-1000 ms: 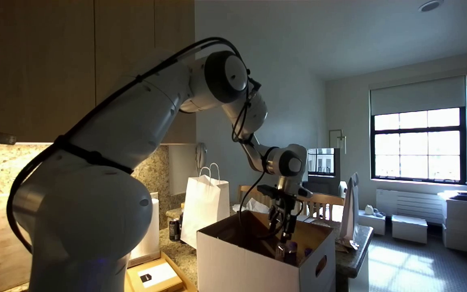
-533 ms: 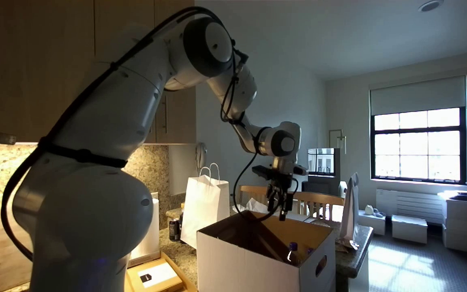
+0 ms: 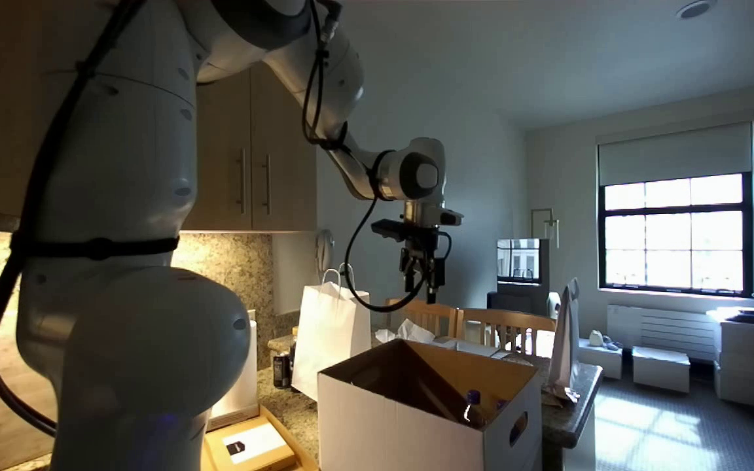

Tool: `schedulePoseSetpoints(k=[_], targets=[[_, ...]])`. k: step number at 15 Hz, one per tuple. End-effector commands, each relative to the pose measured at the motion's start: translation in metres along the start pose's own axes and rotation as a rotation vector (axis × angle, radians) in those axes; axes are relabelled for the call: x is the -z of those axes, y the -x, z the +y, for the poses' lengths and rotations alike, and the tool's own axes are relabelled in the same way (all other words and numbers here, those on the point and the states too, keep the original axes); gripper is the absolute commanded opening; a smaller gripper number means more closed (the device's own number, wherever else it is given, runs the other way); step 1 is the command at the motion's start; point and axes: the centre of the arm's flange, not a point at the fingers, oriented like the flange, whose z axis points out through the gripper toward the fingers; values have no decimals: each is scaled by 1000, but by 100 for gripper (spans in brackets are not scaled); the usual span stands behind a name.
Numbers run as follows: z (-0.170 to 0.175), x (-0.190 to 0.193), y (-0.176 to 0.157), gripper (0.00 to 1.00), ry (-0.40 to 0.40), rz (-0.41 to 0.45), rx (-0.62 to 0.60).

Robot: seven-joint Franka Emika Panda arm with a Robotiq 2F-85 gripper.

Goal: Place four empty bottles inside the white storage box

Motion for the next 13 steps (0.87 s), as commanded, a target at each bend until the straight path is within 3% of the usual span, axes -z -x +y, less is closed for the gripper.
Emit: schedulePoseSetpoints(k=[1, 3, 5, 6, 8, 13], targets=[[-2, 38, 62, 100, 53, 88, 48], [-10, 49, 85, 100, 91, 114, 98], [-25, 29, 115, 100, 92, 51, 247], [-25, 42, 84, 100, 80, 76, 159], [-32, 41, 95, 100, 84, 74, 181], [-25, 41, 86, 100, 83, 74, 158]])
